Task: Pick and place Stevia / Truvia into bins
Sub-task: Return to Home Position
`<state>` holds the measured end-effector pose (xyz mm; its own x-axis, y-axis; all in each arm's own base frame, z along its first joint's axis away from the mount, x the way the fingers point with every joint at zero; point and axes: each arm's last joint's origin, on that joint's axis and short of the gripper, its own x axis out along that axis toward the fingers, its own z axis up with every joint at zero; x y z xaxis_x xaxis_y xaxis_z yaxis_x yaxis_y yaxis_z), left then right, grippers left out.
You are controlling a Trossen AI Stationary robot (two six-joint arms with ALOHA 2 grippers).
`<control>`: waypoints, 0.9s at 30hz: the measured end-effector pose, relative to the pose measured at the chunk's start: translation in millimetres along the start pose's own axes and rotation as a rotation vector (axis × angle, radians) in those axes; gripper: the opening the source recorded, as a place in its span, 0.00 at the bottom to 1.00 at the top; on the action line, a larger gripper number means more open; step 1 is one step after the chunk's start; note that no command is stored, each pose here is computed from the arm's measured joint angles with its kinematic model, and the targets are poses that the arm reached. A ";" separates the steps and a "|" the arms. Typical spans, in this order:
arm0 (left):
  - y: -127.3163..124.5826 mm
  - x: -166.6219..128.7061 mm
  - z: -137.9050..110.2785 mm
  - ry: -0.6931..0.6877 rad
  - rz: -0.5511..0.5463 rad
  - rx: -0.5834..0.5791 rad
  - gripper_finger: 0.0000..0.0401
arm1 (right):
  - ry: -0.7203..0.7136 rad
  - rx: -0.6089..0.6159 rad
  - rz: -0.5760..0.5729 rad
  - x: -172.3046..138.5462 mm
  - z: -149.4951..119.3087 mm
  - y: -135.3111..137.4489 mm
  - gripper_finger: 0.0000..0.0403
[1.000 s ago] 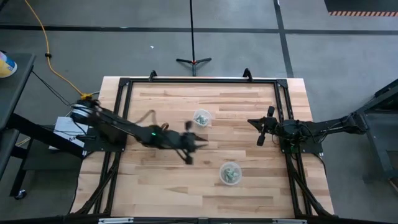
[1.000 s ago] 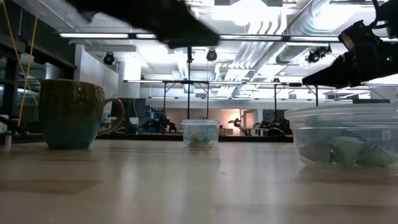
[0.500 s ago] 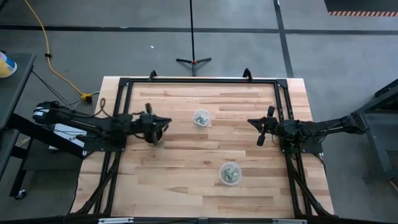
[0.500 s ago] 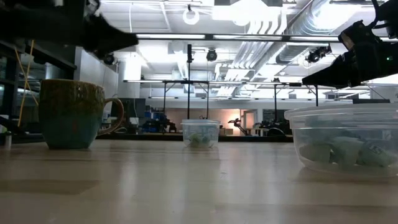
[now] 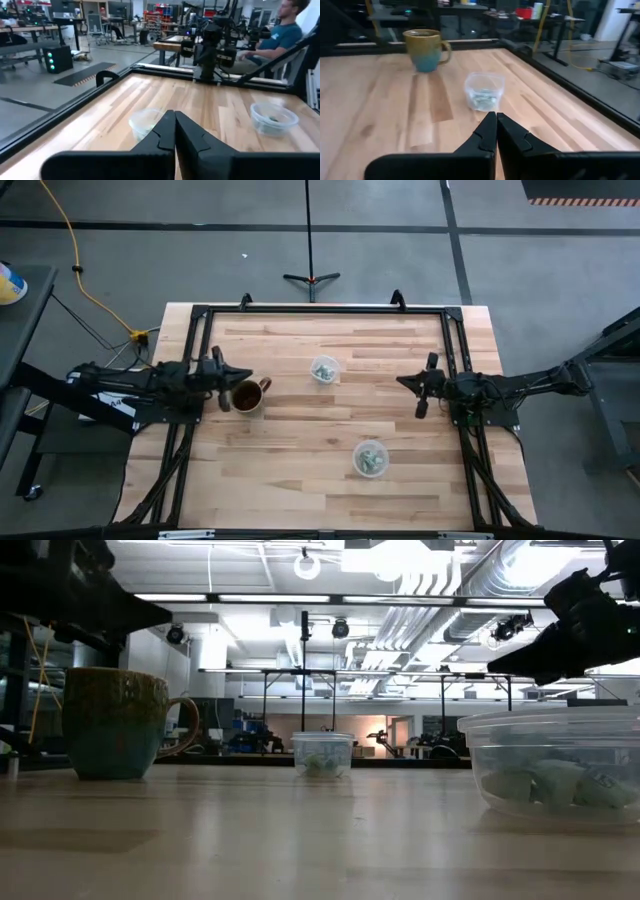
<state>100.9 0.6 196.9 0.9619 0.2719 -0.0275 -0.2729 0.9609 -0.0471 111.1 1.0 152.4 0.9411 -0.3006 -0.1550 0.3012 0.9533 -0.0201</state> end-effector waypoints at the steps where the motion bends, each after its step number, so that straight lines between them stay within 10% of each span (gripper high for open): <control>1: 0.9 -2.5 -0.3 -0.002 -0.002 0.000 0.09 | -0.008 0.003 0.012 0.0 0.9 0.4 0.00; 27: 3.2 -6.4 -23.1 -0.004 -0.026 0.096 0.06 | -0.228 0.035 0.238 -2.9 23.2 6.8 0.00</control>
<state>93.5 0.7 173.8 0.9688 0.2469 -0.0236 -0.2455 0.9682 0.0486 113.9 7.8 175.6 0.9946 -0.0719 0.0742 0.0702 0.9972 0.0250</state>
